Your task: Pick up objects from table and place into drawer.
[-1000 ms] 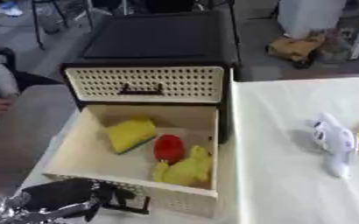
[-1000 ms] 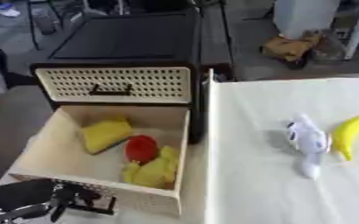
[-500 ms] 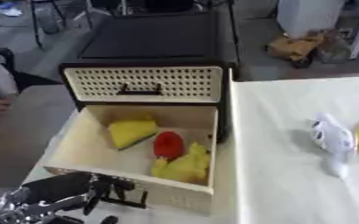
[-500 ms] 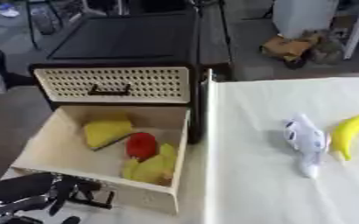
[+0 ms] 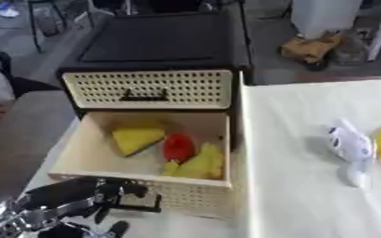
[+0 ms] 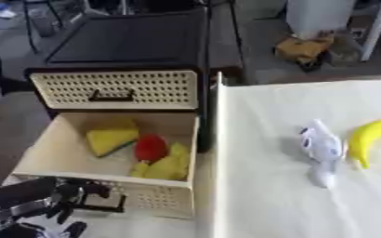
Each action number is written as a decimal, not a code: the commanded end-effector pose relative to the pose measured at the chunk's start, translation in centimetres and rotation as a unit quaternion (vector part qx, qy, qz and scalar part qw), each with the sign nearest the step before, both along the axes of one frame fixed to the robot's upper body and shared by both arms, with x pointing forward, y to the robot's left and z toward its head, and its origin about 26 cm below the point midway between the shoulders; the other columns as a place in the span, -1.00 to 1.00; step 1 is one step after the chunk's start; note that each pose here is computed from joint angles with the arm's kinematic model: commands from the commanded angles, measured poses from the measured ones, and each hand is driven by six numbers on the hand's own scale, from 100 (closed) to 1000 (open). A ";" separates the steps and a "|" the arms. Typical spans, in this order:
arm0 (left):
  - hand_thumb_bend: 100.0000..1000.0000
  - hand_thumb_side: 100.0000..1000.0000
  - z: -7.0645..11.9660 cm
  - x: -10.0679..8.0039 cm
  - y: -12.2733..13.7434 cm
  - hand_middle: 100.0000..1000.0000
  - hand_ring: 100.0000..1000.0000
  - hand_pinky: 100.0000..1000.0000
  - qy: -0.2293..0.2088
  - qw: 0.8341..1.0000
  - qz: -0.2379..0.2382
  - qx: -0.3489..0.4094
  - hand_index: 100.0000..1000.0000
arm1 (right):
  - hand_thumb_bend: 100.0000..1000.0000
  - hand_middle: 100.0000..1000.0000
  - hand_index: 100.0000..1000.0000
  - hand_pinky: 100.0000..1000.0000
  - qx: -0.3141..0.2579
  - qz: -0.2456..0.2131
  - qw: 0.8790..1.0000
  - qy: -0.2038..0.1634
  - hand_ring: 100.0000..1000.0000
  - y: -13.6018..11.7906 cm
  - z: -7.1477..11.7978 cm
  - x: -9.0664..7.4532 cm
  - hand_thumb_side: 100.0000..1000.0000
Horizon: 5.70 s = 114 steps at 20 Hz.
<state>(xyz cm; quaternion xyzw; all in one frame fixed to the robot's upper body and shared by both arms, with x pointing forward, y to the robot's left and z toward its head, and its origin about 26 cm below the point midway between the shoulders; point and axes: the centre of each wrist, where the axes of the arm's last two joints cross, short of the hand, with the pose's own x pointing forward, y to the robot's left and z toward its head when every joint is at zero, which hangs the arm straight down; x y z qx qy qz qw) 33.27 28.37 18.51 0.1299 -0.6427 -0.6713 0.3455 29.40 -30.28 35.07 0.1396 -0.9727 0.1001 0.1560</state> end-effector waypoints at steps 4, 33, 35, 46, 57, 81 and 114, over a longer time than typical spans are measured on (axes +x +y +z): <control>-1.00 0.34 1.1 0.6 1.4 0.72 -0.43 -0.70 -0.020 0.999 0.037 0.019 1.00 | -0.54 0.10 0.31 0.40 -0.010 0.001 1.000 -0.016 0.66 0.1 0.9 -0.6 1.00; -1.00 0.35 5.2 -0.8 0.6 0.59 -0.59 -0.86 -0.058 0.997 0.006 0.043 1.00 | -0.54 0.10 0.31 0.41 -0.014 0.007 1.000 -0.015 0.67 0.3 1.0 -0.6 1.00; -1.00 0.36 4.9 -0.7 0.8 0.59 -0.59 -0.86 -0.056 0.996 0.020 0.062 1.00 | -0.54 0.10 0.31 0.41 -0.013 0.008 1.000 -0.016 0.67 0.3 1.1 -0.6 1.00; -1.00 0.36 3.7 0.8 2.0 0.72 -0.44 -0.76 -0.055 0.993 0.052 0.092 1.00 | -0.53 0.10 0.31 0.42 -0.012 0.009 1.000 -0.019 0.67 0.4 1.3 -0.6 0.99; -1.00 0.35 4.0 1.8 2.6 0.67 -0.54 -0.82 -0.090 0.994 0.049 0.044 1.00 | -0.49 0.10 0.31 0.42 -0.021 0.012 0.999 -0.024 0.68 0.6 1.5 -0.6 0.99; -1.00 0.48 6.4 1.4 3.2 0.69 -0.60 -0.88 -0.029 0.996 0.078 0.015 1.00 | -0.47 0.10 0.31 0.43 -0.024 0.008 1.000 -0.019 0.69 0.5 1.4 -0.6 0.95; -1.00 0.36 7.2 2.7 5.6 0.66 -0.62 -0.88 -0.129 0.979 0.146 -0.052 1.00 | -0.40 0.10 0.31 0.44 -0.038 0.013 0.999 -0.021 0.70 0.7 1.5 -0.6 0.93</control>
